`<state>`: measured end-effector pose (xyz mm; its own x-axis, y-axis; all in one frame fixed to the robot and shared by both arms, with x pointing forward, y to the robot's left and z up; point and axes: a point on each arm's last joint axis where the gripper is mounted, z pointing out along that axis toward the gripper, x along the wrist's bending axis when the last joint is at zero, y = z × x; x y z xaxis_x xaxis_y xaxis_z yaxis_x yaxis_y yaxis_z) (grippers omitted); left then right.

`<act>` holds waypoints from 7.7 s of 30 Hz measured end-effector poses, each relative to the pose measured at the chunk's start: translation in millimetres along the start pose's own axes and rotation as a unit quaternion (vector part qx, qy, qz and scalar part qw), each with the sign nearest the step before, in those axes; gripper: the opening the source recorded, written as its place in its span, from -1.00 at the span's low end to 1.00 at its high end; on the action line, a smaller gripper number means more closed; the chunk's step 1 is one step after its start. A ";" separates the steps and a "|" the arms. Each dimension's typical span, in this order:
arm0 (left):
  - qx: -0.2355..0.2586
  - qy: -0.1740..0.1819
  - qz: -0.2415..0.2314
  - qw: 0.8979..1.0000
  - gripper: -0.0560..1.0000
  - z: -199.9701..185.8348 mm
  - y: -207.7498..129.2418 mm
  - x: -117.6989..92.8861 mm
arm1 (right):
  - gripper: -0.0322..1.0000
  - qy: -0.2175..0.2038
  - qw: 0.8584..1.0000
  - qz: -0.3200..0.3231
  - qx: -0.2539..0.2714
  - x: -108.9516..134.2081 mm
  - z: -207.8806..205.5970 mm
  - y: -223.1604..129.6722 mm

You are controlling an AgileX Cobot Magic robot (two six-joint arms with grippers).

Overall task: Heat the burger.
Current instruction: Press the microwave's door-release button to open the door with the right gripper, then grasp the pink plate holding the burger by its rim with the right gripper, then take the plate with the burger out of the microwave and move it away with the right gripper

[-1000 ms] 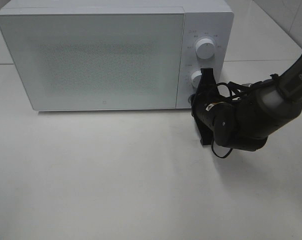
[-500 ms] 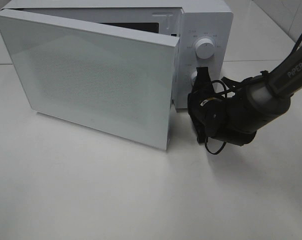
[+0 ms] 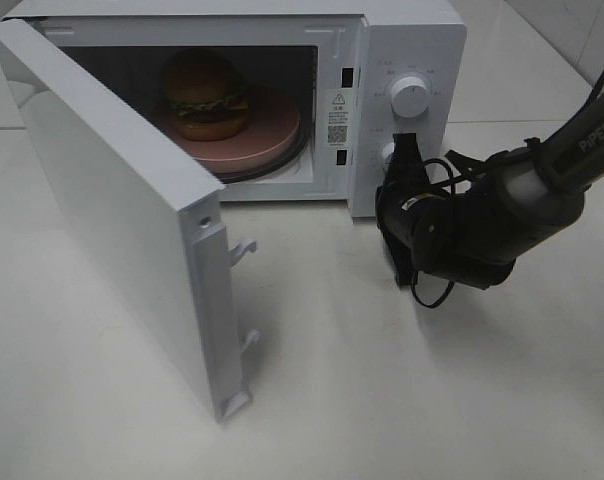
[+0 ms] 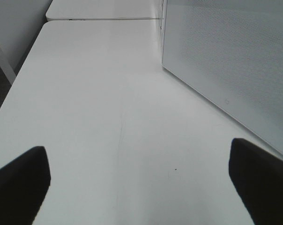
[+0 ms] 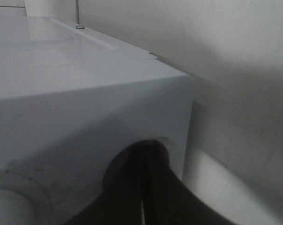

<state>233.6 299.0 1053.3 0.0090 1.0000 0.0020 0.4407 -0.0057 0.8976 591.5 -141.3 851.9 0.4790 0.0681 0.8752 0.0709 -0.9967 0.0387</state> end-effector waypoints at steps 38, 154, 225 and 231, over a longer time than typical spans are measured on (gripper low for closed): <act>-0.001 0.000 0.000 1.000 0.95 0.0 0.2 0.0 | -0.93 -0.002 0.996 -0.049 0.073 -0.7 -89.2 15.4; -0.001 0.000 0.000 1.000 0.95 0.0 0.2 0.0 | 0.59 0.145 -0.012 -0.958 0.245 125.2 -91.0 -75.3; -0.001 0.000 0.000 1.000 0.95 0.0 0.2 0.0 | -0.84 0.134 0.050 -0.950 0.278 105.4 33.2 -155.1; -0.001 0.000 0.000 1.000 0.95 0.0 0.2 0.0 | -0.84 0.138 0.039 -0.949 0.281 106.6 25.0 -161.5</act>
<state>233.7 299.0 1053.4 0.0089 1.0000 0.0020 0.4389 -0.0057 0.8985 653.0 28.1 926.9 -0.8774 -0.0840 -0.4723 -0.2051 0.9557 0.2111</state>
